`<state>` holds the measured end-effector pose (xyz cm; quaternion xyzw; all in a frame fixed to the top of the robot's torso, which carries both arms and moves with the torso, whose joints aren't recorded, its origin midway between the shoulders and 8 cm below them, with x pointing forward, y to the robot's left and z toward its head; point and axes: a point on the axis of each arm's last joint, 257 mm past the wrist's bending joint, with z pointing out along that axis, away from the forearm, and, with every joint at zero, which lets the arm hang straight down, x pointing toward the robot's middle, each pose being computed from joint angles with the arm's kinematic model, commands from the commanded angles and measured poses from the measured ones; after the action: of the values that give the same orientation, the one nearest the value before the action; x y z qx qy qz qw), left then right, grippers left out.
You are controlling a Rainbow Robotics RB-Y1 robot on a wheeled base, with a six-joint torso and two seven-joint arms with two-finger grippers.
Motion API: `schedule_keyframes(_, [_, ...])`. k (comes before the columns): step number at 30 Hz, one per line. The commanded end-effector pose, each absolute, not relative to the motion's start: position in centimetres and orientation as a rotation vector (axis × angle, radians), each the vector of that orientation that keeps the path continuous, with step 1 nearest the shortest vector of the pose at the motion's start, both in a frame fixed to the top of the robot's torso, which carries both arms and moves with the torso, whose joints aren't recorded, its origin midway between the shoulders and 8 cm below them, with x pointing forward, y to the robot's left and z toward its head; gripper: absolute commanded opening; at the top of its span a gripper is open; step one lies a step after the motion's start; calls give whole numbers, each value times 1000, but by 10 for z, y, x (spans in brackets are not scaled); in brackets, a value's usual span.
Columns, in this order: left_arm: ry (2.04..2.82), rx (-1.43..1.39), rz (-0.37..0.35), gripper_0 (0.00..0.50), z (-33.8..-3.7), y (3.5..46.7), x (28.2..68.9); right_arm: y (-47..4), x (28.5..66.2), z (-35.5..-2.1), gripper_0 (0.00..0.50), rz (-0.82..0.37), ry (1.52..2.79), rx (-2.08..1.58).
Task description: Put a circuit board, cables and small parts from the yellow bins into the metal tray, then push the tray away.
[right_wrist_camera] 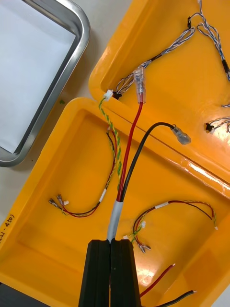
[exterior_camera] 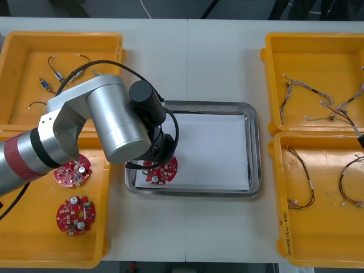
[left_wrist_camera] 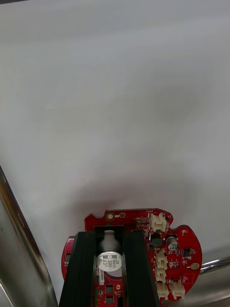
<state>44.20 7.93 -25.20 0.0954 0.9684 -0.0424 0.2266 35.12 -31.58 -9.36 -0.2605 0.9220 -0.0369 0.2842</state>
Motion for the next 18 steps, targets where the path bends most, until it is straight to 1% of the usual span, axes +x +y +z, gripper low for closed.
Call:
schedule_keyframes(1, [2635, 203, -167, 19, -238, 58, 446, -324, 356, -83, 0, -194, 2434, -787])
schedule_keyframes(2, [2635, 206, -164, 44, -239, 58, 446, -324, 356, -84, 0, -195, 2435, -789])
schedule_keyframes(3, [2635, 205, -163, 60, -239, 58, 446, -324, 356, -84, 0, -195, 2435, -789])
schedule_keyframes(5, [2638, 202, -157, 143, -241, 59, 446, -325, 356, -84, 0, -193, 2438, -788])
schedule_keyframes(7, [2638, 199, -156, 182, -241, 59, 446, -325, 356, -85, 0, -190, 2441, -792])
schedule_keyframes(8, [2638, 197, -157, 226, -241, 59, 446, -325, 356, -85, 0, -189, 2441, -793])
schedule_keyframes(9, [2638, 195, -157, 255, -241, 59, 446, -325, 356, -85, 0, -189, 2441, -794])
schedule_keyframes(10, [2638, 191, -157, 305, -241, 59, 446, -326, 356, -85, 0, -191, 2441, -793])
schedule_keyframes(11, [2638, 189, -158, 343, -241, 59, 446, -326, 356, -85, 0, -191, 2442, -795])
schedule_keyframes(12, [2638, 185, -159, 375, -241, 59, 446, -326, 356, -85, 0, -192, 2440, -795])
schedule_keyframes(13, [2638, 183, -161, 388, -241, 59, 446, -326, 356, -85, 0, -191, 2441, -797])
schedule_keyframes(15, [2635, 176, -167, 500, -240, 58, 447, -325, 356, -85, 0, -190, 2439, -797])
schedule_keyframes(18, [2633, 173, -171, 500, -239, 57, 446, -325, 357, -84, 0, -191, 2437, -798])
